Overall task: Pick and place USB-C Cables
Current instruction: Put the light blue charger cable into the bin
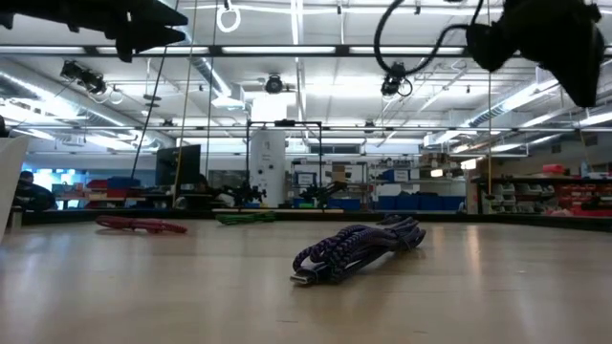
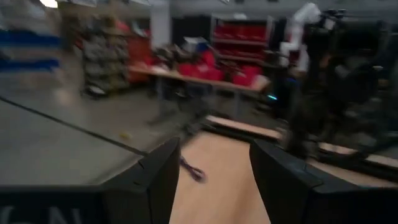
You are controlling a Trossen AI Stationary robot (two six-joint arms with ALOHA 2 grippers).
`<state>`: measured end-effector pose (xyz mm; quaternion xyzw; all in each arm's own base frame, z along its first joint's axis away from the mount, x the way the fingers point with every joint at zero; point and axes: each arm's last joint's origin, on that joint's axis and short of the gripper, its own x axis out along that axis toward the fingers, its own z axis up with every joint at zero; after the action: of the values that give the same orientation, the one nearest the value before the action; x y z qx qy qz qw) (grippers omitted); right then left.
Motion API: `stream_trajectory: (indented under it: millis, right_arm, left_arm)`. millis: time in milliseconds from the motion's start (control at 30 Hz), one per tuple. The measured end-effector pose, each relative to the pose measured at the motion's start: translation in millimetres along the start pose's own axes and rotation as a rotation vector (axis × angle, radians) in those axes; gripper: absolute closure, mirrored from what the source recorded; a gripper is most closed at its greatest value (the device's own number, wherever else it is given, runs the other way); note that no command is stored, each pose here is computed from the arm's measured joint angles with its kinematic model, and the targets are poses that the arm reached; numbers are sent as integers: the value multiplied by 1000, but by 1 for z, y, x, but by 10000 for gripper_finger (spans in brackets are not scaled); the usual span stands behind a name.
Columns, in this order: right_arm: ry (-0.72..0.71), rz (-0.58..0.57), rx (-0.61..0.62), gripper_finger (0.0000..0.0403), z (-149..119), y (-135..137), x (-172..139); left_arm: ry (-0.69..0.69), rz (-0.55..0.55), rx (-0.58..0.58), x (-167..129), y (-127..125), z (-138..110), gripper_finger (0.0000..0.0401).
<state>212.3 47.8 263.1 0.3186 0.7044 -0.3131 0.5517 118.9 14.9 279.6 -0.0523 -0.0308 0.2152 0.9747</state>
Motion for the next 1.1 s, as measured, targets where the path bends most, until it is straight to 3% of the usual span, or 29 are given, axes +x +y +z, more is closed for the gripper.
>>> stream_trajectory:
  millis: [100, 300, 567, 833, 1100]
  right_arm:
    - [6, 17, 40, 234, -3, 16, 19]
    - [30, -102, 113, 195, -9, 25, 52]
    - [97, -54, 97, 159, -11, 29, 99]
    - [78, -61, 100, 166, -10, 21, 119]
    - [46, -5, 99, 205, -7, 17, 137]
  left_arm:
    - [69, -116, -8, 3, -5, 2, 204]
    - [169, -229, -12, 3, -9, -5, 204]
    - [301, -213, -75, 1, -7, -17, 204]
    - [370, -197, -163, 0, -7, -25, 204]
    - [358, -235, -155, 0, -10, -35, 204]
